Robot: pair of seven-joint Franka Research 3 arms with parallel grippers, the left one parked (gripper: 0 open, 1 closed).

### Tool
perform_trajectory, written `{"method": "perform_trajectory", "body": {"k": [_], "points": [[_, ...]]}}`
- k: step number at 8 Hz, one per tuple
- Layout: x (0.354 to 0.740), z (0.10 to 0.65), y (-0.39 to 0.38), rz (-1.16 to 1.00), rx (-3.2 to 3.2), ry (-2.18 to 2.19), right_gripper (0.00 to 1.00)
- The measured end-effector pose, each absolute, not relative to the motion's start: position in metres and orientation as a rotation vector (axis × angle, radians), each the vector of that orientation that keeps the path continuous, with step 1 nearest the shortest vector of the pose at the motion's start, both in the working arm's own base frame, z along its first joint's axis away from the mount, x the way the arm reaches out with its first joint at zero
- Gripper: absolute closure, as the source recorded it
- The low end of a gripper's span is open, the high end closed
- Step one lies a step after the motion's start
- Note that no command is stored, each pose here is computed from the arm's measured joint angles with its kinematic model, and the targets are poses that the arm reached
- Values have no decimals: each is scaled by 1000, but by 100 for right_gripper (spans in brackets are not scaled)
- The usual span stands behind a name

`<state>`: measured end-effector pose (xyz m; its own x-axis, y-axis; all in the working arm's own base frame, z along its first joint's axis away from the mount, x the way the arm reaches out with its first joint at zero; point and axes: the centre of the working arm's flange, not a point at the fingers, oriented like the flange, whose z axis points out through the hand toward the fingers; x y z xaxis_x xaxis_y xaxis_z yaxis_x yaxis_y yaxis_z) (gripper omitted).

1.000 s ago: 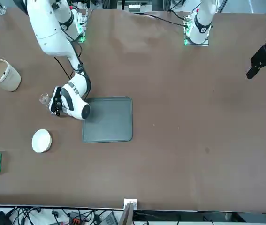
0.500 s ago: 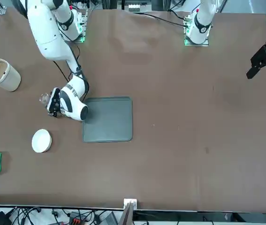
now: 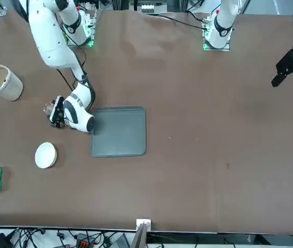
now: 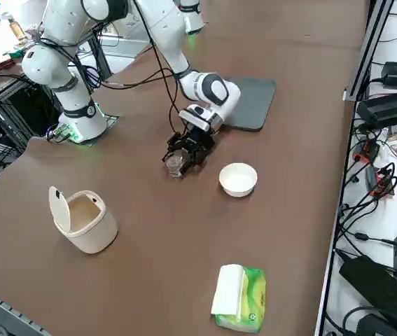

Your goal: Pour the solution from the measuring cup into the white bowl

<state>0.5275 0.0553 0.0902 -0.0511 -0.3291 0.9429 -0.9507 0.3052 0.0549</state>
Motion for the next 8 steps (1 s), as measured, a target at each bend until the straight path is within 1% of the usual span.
{"method": "perform_trajectory", "body": {"k": [2, 5, 6, 8], "points": [[528, 91, 57, 796, 1205, -1581, 27], [532, 97, 66, 815, 1245, -1549, 27], [536, 109, 70, 825, 1254, -1536, 27], [550, 152, 78, 853, 1279, -1522, 27]]}}
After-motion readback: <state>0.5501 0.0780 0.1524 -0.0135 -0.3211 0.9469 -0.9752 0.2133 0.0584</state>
